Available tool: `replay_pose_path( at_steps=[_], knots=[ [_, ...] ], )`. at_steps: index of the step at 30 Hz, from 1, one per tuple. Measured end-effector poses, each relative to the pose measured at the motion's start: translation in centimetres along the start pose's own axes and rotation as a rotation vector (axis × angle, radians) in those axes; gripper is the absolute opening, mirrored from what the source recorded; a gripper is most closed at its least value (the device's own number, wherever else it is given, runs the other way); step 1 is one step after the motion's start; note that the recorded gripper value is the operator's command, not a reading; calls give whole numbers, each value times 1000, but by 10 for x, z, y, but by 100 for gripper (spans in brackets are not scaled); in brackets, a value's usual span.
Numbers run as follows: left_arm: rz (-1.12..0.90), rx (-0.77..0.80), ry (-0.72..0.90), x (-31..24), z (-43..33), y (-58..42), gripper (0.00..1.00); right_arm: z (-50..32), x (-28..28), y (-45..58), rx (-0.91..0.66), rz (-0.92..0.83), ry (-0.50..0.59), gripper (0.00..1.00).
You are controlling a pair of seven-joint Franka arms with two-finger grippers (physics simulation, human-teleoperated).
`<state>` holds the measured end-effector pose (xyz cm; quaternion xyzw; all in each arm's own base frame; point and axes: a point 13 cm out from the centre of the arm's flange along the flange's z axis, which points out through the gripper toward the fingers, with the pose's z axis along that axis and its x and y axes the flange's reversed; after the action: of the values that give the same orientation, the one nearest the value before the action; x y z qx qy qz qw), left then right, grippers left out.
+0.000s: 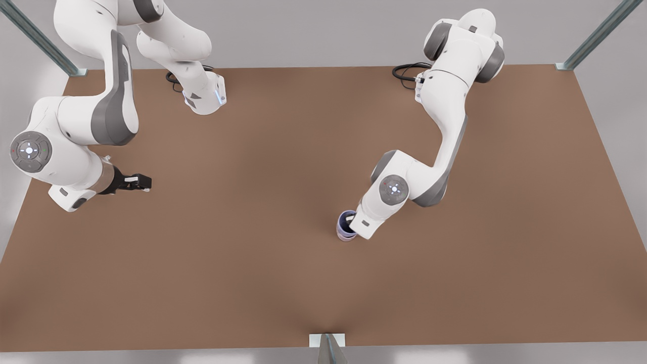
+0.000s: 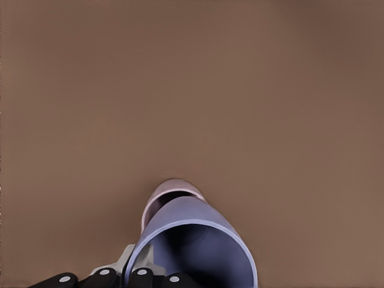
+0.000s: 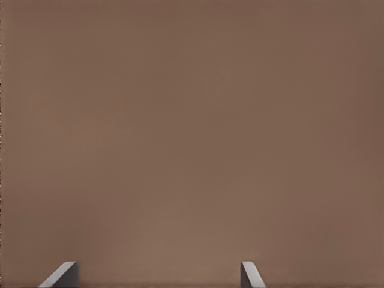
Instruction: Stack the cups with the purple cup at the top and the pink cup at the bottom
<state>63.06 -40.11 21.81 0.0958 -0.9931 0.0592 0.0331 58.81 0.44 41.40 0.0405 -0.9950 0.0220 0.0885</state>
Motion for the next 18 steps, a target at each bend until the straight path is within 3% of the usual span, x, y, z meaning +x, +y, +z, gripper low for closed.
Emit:
replay_pose_path(
  at_steps=[14, 18],
  knots=[
    [-85, -9, 11, 2, 19, 4, 22, 0, 0, 0, -12, -3, -2, 100],
    [-98, -6, 6, 1, 18, 3, 26, 0, 0, 1, -12, -6, -2, 100]
  ],
)
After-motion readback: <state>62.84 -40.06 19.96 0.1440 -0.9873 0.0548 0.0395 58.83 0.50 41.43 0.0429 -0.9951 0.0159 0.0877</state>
